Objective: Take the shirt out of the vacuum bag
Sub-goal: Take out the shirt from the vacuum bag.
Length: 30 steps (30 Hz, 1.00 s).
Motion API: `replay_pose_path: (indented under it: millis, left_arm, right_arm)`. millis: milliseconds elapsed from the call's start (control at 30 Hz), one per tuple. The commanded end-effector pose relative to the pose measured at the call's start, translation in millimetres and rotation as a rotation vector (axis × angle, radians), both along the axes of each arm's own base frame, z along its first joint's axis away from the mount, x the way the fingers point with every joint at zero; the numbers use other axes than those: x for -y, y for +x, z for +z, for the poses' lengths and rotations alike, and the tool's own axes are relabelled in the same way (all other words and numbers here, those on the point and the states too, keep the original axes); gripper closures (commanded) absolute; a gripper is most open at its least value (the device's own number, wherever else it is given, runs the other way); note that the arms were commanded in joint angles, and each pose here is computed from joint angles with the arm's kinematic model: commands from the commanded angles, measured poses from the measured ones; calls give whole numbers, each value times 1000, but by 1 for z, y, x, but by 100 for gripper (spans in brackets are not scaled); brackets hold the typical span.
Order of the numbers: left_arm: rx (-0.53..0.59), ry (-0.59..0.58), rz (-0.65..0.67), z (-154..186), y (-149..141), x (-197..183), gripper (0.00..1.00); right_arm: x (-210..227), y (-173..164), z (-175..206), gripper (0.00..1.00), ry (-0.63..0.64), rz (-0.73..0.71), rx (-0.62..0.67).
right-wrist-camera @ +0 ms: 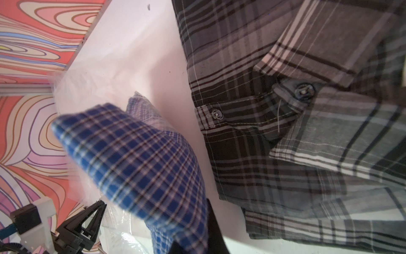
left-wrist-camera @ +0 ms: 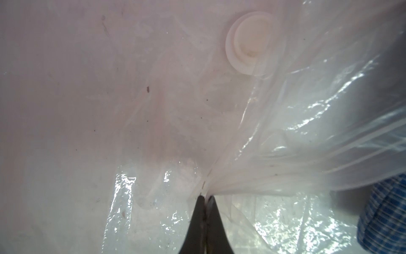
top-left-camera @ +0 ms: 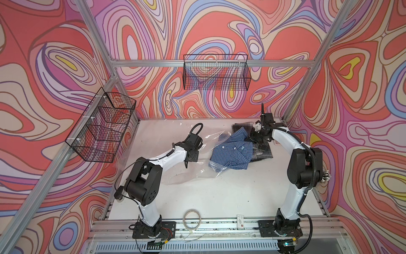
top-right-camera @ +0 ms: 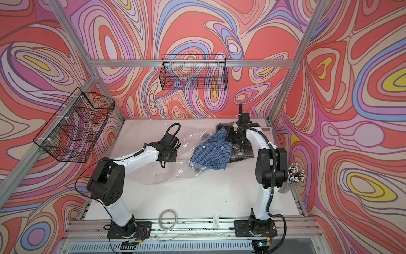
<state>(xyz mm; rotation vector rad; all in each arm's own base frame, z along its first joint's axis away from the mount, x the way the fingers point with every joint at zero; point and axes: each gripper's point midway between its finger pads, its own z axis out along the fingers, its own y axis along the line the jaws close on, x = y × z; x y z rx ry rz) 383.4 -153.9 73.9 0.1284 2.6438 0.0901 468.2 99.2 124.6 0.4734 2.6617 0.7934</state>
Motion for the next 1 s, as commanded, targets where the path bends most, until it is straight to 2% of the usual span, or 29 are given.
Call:
replay_pose_path:
  millis: [0,200,400,700,800,867,967]
  left_arm:
    - [-13,10,-1,2,1,-2,100]
    - [62,60,-119,18,-1,31,95]
    - [75,86,-222,5,-19,63,91]
    - [28,147,-258,-26,-32,67,85]
    - [21,150,-258,-32,-33,67,79]
    - [27,142,-257,-29,-31,68,71]
    - [63,105,-260,-4,-27,75,59]
  right_arm:
    - [-4,21,-4,100,13,-74,33]
    - [-14,55,-3,100,83,-175,55]
    - [-29,79,22,100,137,-189,76]
    - [-28,77,24,100,51,-134,53]
    - [-18,74,21,100,0,-138,52]
    - [-13,76,19,100,-10,-147,55]
    - [-14,79,13,100,-1,-151,52]
